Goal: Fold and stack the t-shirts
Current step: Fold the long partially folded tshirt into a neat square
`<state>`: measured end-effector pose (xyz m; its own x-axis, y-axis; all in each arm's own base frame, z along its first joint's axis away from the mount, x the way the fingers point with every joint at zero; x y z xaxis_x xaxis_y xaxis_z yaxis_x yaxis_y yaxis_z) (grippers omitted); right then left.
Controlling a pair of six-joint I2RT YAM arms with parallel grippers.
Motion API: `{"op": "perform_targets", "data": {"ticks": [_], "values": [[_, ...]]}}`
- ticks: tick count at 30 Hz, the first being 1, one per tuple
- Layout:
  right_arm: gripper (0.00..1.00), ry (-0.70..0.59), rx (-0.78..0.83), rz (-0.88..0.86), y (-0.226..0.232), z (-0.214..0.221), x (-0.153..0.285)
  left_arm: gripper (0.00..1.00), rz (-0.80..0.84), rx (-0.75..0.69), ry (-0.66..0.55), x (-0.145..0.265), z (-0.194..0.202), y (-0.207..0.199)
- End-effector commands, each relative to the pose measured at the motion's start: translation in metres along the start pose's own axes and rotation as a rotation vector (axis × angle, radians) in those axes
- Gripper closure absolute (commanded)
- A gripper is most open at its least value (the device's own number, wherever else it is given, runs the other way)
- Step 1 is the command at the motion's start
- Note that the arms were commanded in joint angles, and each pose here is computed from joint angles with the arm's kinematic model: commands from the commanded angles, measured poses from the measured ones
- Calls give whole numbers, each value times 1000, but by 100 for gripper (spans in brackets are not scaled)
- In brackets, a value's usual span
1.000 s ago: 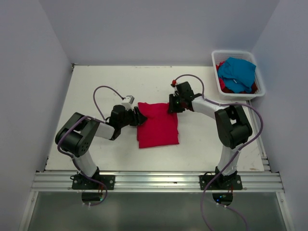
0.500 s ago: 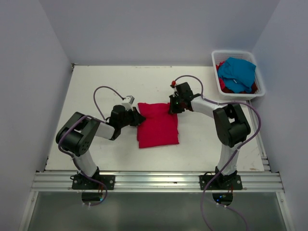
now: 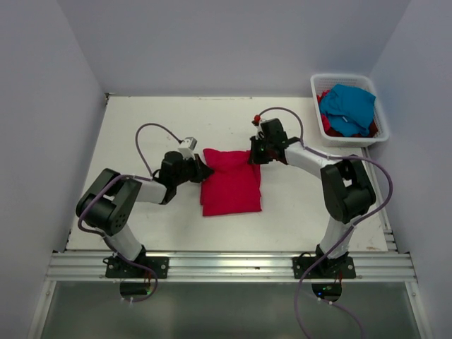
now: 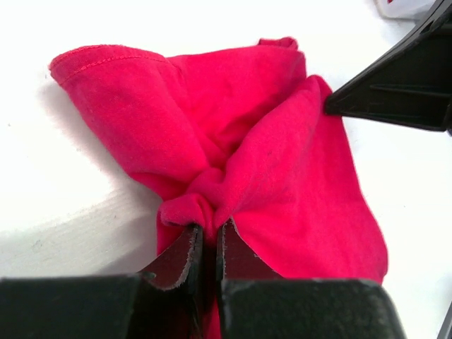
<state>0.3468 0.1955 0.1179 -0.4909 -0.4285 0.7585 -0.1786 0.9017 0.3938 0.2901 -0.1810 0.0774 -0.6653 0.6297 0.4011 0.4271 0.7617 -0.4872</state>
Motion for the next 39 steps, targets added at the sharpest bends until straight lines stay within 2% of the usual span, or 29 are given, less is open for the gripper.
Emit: {"op": "perform_targets", "data": {"ticks": [1, 4, 15, 17, 19, 20, 21, 22, 23, 25, 28, 33, 35, 36, 38, 39], "values": [[100, -71, 26, -27, 8, -12, 19, 100, 55, -68, -107, 2, -39, -16], [100, -81, 30, -26, 9, -13, 22, 100, 65, -98, -131, 2, -57, -24], [100, -120, 41, 0, 9, -18, 33, 98, 77, -119, -104, -19, -71, -23], [100, -124, 43, 8, 7, -17, 34, 91, 80, -114, -95, -20, -69, -23], [100, -122, 41, 9, 7, -17, 32, 74, 66, -106, -84, -20, -66, -20], [100, -121, 41, 6, 8, -18, 32, 72, 60, -103, -75, -21, -63, -18], [100, -112, 39, 8, 6, -17, 29, 66, 51, -99, -70, -20, -60, -16], [100, -109, 40, 5, 7, -16, 29, 53, 34, -93, -67, -20, -58, -14], [100, -106, 37, 6, 6, -16, 28, 48, 24, -88, -63, -20, -56, -13], [100, -102, 37, 4, 6, -16, 26, 40, 4, -82, -62, -20, -53, -10], [100, -101, 38, 0, 7, -16, 26, 38, -5, -80, -61, -20, -53, -8], [100, -97, 37, 2, 6, -16, 24, 38, -6, -83, -66, -21, -54, -6], [100, -96, 35, 5, 5, -15, 23, 46, 5, -83, -66, -23, -54, -5], [100, -94, 35, 8, 5, -15, 23, 58, 18, -83, -64, -24, -53, -6], [100, -94, 35, 9, 5, -15, 22, 77, 25, -78, -64, -27, -53, -5], [100, -91, 35, 9, 5, -14, 21, 90, 34, -75, -62, -28, -53, -5]]}}
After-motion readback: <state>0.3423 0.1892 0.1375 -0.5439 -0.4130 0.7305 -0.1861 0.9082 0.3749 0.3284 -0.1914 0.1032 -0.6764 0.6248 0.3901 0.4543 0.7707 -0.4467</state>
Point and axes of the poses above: each gripper's point midway between its finger pads, its own x axis back along the fingers, its own y axis along the line the jaws close on, z = x × y, the point moved 8 cm from there along x, back along the fingers, and after that the axes turned 6 degrees about -x, right-handed, at the moved point
